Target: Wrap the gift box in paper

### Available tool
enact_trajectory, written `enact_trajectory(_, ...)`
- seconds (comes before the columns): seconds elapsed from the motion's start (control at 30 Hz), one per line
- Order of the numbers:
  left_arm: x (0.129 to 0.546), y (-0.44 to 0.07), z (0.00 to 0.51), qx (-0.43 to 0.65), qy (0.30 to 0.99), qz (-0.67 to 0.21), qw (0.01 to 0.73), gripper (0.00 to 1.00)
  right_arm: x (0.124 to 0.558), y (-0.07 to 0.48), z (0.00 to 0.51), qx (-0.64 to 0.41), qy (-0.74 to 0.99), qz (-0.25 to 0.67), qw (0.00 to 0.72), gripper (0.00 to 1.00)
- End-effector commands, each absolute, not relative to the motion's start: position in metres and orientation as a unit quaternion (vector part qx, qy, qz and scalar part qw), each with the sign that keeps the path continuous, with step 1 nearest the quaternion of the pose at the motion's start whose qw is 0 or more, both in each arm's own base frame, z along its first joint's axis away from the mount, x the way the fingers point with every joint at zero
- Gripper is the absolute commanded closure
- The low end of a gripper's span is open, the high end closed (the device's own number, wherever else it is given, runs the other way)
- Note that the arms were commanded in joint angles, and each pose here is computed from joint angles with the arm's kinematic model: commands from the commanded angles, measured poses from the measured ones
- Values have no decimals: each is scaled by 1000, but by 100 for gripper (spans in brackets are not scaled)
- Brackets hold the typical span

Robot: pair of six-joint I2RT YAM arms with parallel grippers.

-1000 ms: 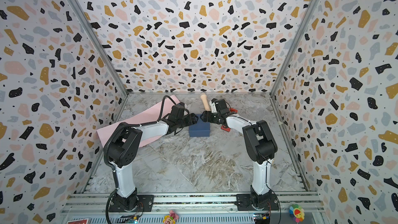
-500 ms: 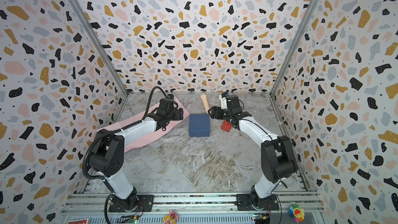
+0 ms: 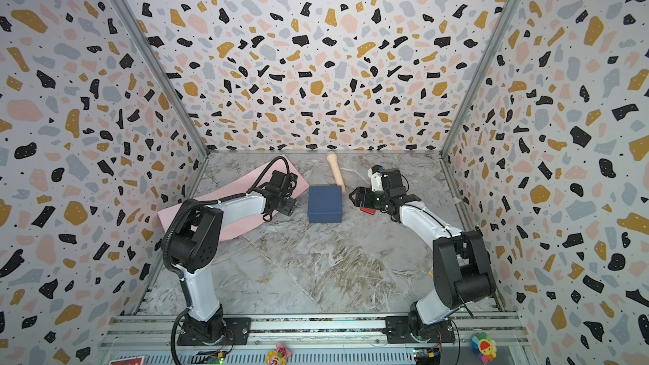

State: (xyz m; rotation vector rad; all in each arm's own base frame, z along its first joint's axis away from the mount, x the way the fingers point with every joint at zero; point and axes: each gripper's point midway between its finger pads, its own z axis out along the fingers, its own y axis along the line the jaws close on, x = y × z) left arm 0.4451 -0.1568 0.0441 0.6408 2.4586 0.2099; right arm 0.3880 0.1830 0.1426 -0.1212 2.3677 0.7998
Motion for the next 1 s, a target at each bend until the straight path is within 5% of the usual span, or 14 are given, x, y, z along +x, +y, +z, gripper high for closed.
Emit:
enact_trajectory(0.0,460,-160,51,260,912,99,302,23,382,186,153,-55,890,319,320,15)
enact_trajectory(0.37,476,-164,35,279,904,134,294,46,379,183,146,-53,893,317,314,15)
enact_trajectory(0.7,481,-162,39,270,898,150,314,80,375,185,138,-51,895,325,301,15)
enact_trajectory(0.97,486,-149,89,189,890,162,382,100,362,188,155,-47,885,350,303,15)
